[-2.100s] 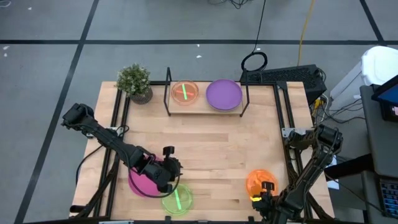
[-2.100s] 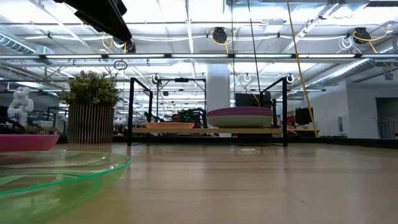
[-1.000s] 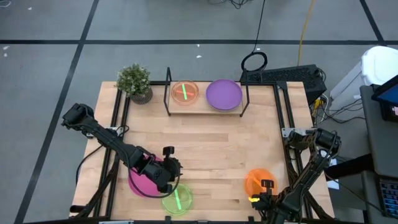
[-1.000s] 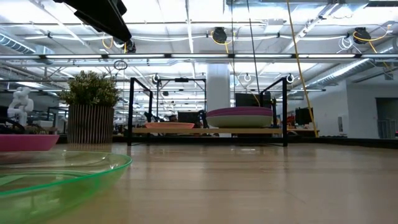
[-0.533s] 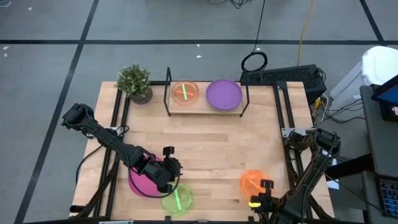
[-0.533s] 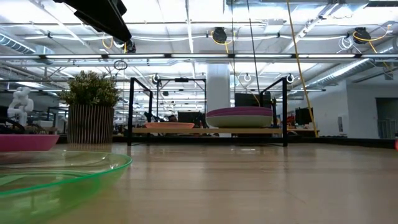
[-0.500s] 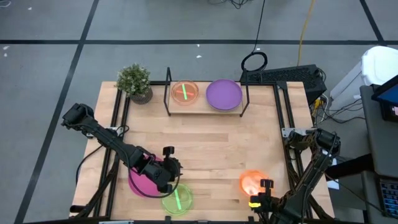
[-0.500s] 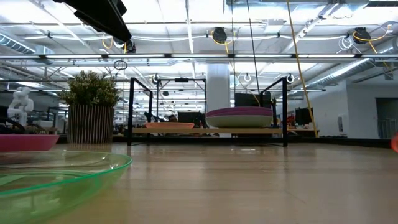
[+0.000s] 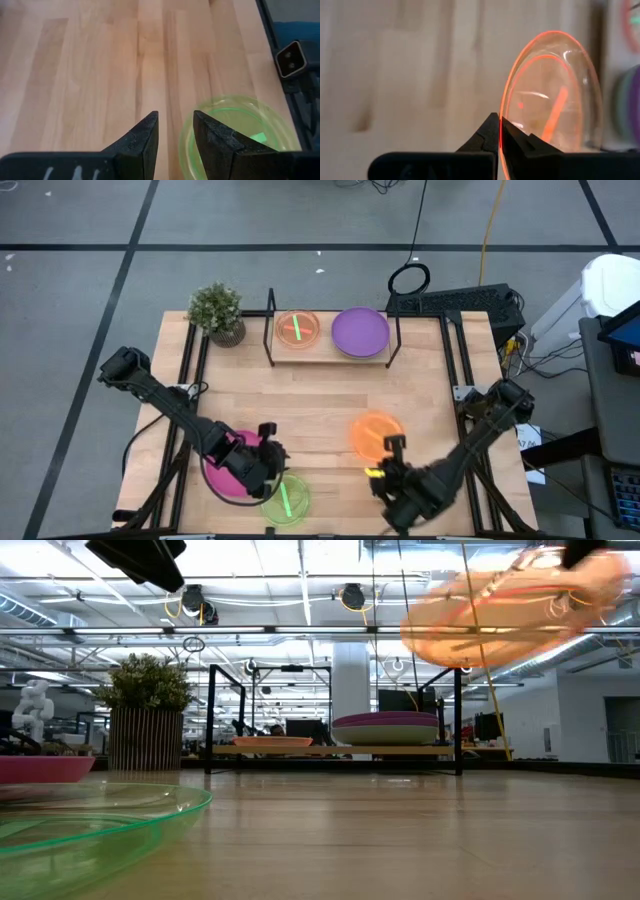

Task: Place and stack plates onto a shelf
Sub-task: Stack the transparent orange plate on top of the transparent green plate on the shelf

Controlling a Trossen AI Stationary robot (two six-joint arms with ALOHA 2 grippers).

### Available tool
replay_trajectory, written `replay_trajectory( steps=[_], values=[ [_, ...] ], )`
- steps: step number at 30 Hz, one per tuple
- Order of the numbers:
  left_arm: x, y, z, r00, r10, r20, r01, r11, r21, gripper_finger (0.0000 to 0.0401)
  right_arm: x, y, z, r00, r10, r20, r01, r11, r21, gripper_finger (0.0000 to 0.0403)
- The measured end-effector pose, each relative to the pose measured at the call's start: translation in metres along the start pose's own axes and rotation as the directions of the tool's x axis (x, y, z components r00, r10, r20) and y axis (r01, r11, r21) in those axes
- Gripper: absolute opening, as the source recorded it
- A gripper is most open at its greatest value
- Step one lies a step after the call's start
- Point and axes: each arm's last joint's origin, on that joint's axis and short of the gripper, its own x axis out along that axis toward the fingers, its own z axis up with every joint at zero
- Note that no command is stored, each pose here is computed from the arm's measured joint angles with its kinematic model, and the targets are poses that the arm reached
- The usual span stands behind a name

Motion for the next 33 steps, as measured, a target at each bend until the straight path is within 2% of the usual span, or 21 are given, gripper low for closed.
replay_trajectory(
  steps=[10,18,25,30,33],
  values=[
    [-0.007,-0.015,-0.007,1.0,0.011,0.027,-0.011,1.0,0.006,0.0129,0.012,-0.08,0.052,0.997,-0.077,0.027,0.08,0.989,-0.127,0.0],
    [-0.011,-0.023,-0.011,0.999,0.011,0.041,-0.011,1.0,-0.014,0.0129,0.042,-0.15,0.076,0.992,-0.121,0.038,0.127,0.97,-0.206,0.0],
    [-0.014,-0.027,-0.014,0.997,0.039,0.066,-0.037,0.999,-0.037,0.0129,0.071,-0.209,0.086,0.995,-0.043,0.091,0.061,0.975,-0.212,0.0],
    [-0.015,-0.029,-0.015,0.997,0.038,0.069,-0.034,0.998,-0.054,0.0129,0.086,-0.248,0.088,0.983,0.046,0.175,-0.009,0.979,-0.204,0.0],
    [-0.016,-0.03,-0.015,0.996,0.046,0.076,-0.041,0.997,-0.065,0.0129,0.099,-0.265,0.086,0.972,0.063,0.226,-0.017,0.98,-0.201,0.0]
  ],
)
